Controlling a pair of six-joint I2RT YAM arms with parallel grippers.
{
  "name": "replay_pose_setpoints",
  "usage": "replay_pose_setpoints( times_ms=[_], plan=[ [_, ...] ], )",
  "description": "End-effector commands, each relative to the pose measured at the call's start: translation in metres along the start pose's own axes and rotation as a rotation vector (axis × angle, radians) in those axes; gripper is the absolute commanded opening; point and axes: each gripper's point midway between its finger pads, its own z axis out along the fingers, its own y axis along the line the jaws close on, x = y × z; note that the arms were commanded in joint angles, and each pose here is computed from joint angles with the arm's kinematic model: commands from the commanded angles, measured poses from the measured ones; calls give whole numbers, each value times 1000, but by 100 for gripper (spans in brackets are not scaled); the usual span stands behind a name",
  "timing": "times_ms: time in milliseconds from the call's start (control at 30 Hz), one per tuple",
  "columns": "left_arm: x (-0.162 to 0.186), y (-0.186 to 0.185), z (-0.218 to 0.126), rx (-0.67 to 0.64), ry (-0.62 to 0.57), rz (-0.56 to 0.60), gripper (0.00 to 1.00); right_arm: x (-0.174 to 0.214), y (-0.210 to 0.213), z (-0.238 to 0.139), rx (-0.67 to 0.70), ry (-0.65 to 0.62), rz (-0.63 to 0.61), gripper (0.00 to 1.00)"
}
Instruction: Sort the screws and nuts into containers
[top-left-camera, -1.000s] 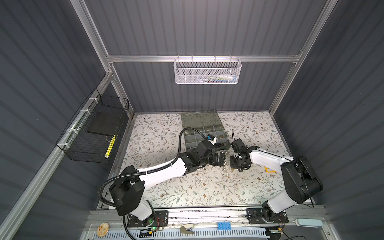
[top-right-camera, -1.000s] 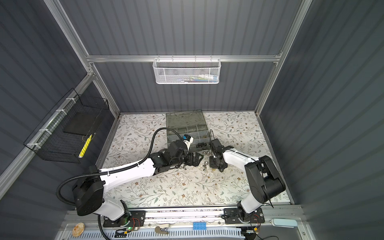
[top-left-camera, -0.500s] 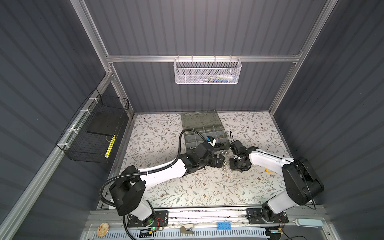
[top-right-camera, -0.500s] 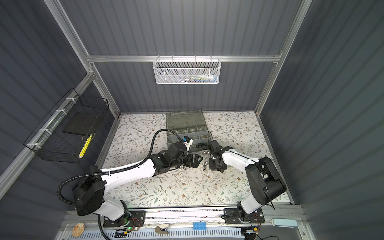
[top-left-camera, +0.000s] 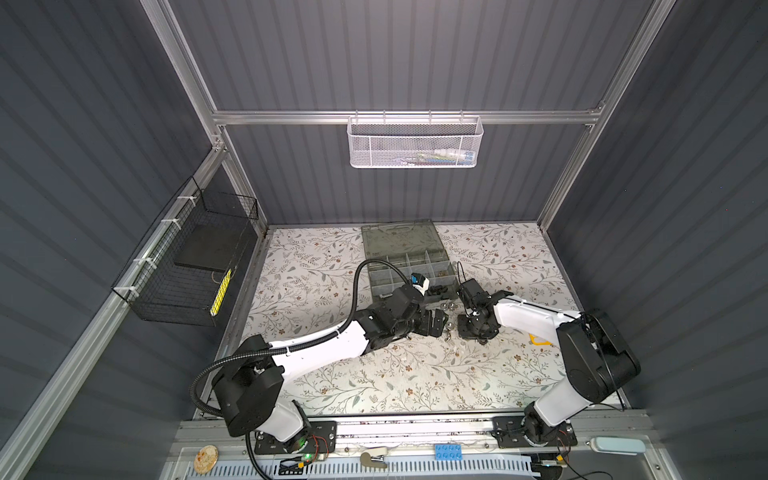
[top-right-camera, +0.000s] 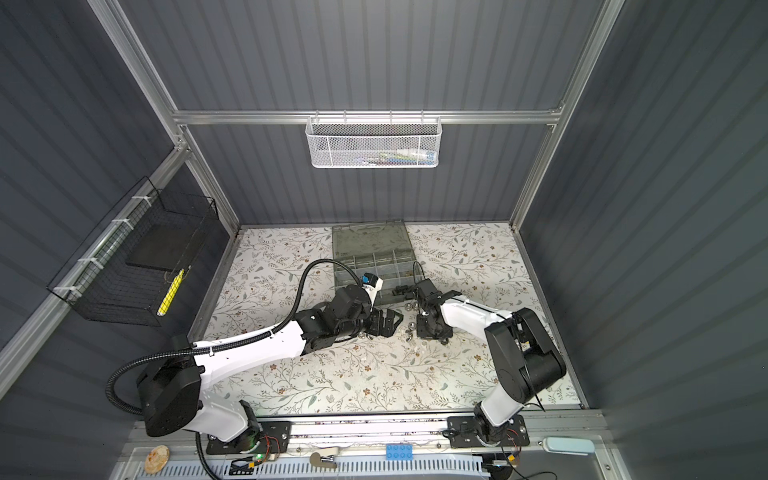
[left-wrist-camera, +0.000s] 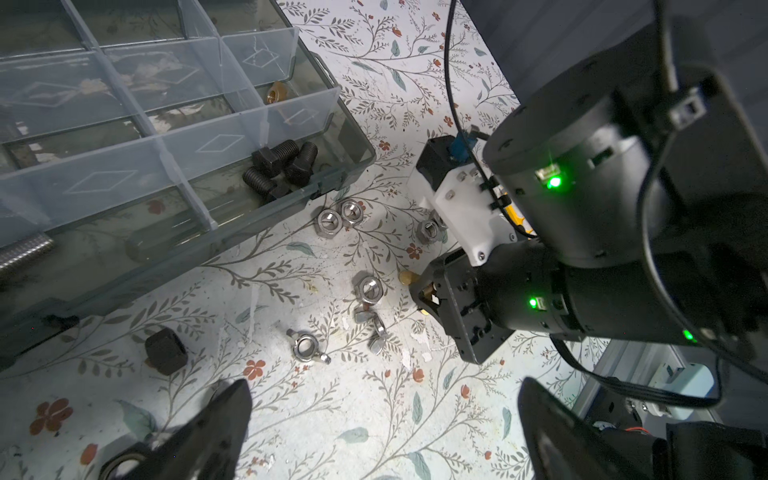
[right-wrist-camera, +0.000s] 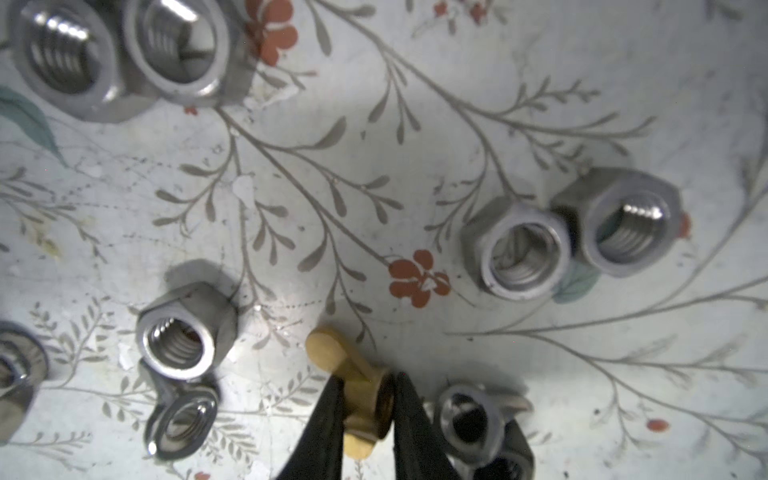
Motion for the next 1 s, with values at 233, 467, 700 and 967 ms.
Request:
replay_pose_setpoints(
  times_ms=[233, 467, 700, 967],
  plan=[
    [-5, -2, -6, -12, -9, 43, 100, -9, 5, -10, -12, -15, -20, 12],
    [-22, 3, -14, -85, -38, 104, 100, -41, 21, -41, -67, -89, -29, 10],
    [-43, 10, -21, -178, -73, 185, 100, -84, 35, -72, -148, -165, -12, 10],
    [-70, 29, -28, -339, -124, 248, 100, -137, 49, -90, -219, -222, 16, 11]
  ],
)
